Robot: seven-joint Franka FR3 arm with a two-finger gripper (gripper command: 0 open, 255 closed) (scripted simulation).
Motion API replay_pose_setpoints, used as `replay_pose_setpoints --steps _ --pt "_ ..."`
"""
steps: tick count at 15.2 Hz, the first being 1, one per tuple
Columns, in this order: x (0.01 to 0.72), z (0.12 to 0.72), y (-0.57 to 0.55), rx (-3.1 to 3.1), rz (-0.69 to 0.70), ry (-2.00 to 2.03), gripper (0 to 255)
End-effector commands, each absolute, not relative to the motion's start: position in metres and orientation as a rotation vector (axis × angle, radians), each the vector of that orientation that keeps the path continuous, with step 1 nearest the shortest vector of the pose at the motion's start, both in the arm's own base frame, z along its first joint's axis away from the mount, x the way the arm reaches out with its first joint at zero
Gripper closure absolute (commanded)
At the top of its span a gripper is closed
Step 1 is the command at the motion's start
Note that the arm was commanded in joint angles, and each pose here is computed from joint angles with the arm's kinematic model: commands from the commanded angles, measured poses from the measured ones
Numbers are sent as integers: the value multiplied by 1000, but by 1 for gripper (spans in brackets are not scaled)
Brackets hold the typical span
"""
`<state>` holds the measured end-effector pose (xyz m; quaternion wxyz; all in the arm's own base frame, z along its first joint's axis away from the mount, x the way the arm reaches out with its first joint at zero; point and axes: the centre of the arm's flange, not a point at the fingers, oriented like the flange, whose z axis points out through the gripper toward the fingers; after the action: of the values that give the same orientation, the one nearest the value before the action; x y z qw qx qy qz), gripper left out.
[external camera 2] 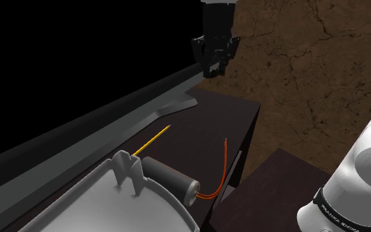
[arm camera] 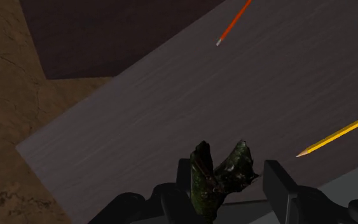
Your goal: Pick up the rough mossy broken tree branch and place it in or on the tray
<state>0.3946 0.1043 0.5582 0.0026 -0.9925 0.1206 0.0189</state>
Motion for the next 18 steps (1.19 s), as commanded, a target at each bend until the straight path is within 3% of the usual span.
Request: replay_pose_setpoints --steps 1,18 --pt "383 556 130 -3113 60 381 255" --pt "295 560 336 -3113 60 381 255"
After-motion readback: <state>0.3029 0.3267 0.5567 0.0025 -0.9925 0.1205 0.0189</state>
